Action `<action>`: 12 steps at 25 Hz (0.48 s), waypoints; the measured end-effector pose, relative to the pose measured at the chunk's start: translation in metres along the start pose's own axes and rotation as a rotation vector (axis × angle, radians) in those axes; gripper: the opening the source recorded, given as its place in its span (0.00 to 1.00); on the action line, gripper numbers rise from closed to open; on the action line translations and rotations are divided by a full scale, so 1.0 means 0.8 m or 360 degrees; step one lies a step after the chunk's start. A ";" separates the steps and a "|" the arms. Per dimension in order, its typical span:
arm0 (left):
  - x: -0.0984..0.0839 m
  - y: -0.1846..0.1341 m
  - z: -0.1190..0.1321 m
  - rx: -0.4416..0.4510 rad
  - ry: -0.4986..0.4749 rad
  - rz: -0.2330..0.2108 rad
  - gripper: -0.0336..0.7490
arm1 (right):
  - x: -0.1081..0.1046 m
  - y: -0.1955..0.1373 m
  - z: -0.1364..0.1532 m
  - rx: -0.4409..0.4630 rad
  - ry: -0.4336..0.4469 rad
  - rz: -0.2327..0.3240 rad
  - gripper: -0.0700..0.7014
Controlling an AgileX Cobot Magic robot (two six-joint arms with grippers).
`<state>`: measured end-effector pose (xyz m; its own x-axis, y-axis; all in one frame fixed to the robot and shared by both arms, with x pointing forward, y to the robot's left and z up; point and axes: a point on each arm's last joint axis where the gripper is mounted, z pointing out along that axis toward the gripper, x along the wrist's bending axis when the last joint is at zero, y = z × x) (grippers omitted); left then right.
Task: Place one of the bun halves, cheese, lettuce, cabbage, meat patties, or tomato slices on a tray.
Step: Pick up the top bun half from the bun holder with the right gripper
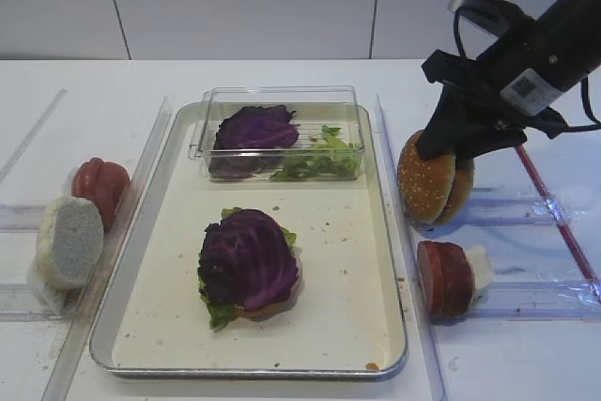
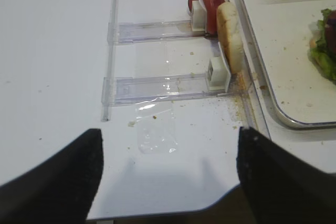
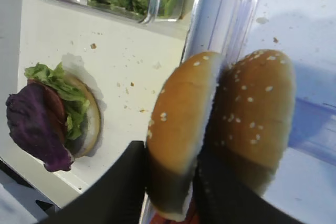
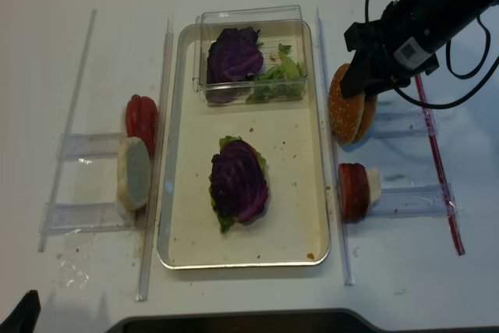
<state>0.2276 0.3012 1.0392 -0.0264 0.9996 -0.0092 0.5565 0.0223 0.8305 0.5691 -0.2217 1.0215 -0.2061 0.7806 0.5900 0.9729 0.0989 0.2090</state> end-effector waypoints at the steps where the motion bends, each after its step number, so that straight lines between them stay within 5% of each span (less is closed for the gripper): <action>1: -0.001 0.000 0.000 0.0000 -0.0010 -0.0004 0.67 | 0.000 0.000 0.000 0.0000 0.0000 0.0000 0.42; 12: 0.000 0.000 0.000 0.0000 0.0000 0.0000 0.67 | 0.000 0.000 0.000 0.0006 0.0004 0.0003 0.35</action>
<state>0.2276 0.3012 1.0392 -0.0264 0.9996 -0.0092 0.5565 0.0223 0.8305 0.5687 -0.2216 1.0217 -0.2047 0.7792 0.5924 0.9736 0.0998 0.2052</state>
